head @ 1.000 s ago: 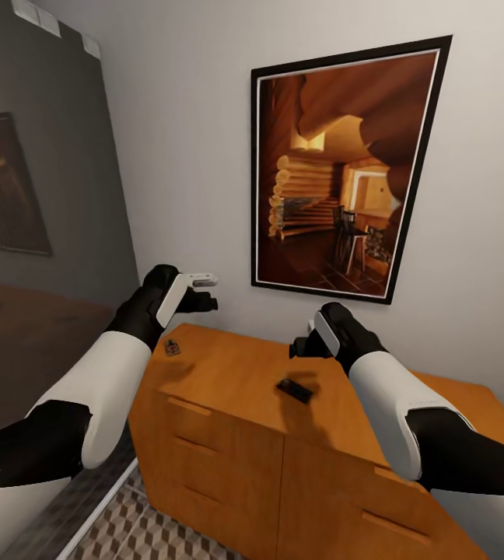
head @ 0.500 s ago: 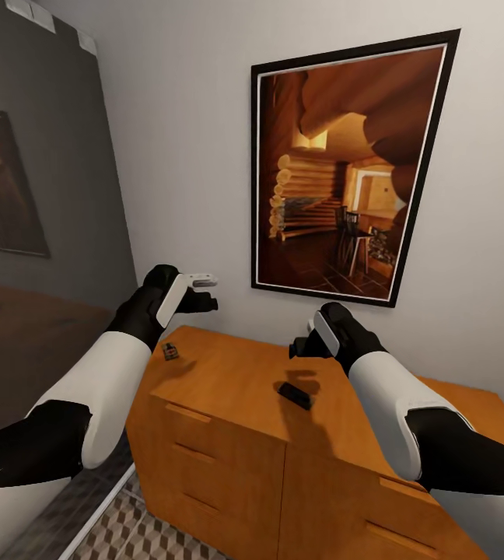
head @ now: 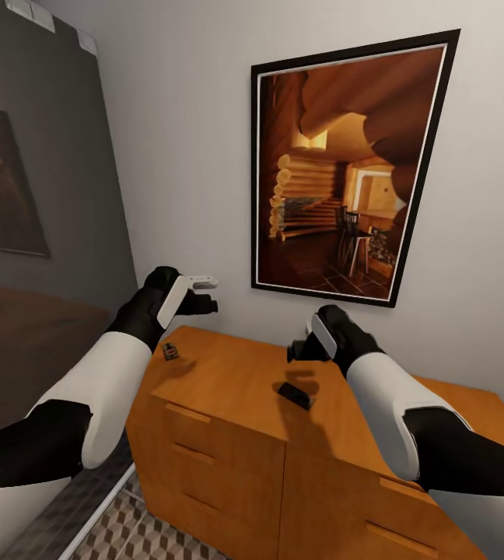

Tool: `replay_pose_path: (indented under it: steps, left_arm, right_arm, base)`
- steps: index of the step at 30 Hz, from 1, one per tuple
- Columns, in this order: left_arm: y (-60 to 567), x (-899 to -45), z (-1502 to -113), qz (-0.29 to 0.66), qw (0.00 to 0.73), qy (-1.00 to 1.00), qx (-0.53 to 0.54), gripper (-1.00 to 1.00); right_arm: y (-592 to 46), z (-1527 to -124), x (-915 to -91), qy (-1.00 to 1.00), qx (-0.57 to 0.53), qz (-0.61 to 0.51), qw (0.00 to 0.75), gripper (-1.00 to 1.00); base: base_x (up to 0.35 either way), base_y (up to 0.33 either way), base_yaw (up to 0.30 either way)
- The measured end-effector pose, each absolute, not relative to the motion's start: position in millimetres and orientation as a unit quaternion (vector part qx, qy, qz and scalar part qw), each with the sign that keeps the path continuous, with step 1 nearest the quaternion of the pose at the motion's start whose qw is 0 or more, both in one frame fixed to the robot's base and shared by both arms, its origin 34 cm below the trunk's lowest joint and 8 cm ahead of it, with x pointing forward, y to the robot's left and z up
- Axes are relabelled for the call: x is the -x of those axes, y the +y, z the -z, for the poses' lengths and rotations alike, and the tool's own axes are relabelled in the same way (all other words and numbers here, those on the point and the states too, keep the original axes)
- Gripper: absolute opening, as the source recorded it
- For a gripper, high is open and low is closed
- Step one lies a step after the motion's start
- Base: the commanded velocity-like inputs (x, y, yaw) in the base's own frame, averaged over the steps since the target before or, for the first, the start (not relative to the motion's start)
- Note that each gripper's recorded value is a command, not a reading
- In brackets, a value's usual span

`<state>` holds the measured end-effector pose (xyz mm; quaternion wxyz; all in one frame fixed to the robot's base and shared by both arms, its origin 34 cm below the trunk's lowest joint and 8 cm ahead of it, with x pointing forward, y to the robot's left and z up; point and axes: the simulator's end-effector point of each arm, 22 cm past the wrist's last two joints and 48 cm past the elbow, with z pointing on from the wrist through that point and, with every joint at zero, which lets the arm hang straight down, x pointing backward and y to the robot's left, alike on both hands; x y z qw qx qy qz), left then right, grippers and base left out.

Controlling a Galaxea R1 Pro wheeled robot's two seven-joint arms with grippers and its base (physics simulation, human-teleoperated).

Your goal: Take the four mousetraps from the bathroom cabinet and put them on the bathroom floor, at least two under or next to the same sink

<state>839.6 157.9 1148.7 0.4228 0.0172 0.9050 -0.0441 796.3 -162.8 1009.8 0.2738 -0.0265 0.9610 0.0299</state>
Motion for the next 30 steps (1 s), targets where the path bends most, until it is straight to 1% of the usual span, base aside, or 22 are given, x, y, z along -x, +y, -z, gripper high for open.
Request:
replay_pose_path:
  steps: [13,30]
  left_arm:
    - [158.7,-838.6,-1140.5,0.042,0.414,0.909,-0.017,1.00]
    - [159.1,-838.4,-1139.5,0.042,0.413,0.910,-0.016,1.00]
  right_arm:
    - [-161.8,-978.0,-779.1,0.972,0.028,-0.030,0.232,1.00]
    - [-162.0,-972.1,-775.6,0.974,0.029,-0.029,0.224,1.00]
  base:
    - [0.000,0.000,0.000]
    - [0.002,0.000,0.000]
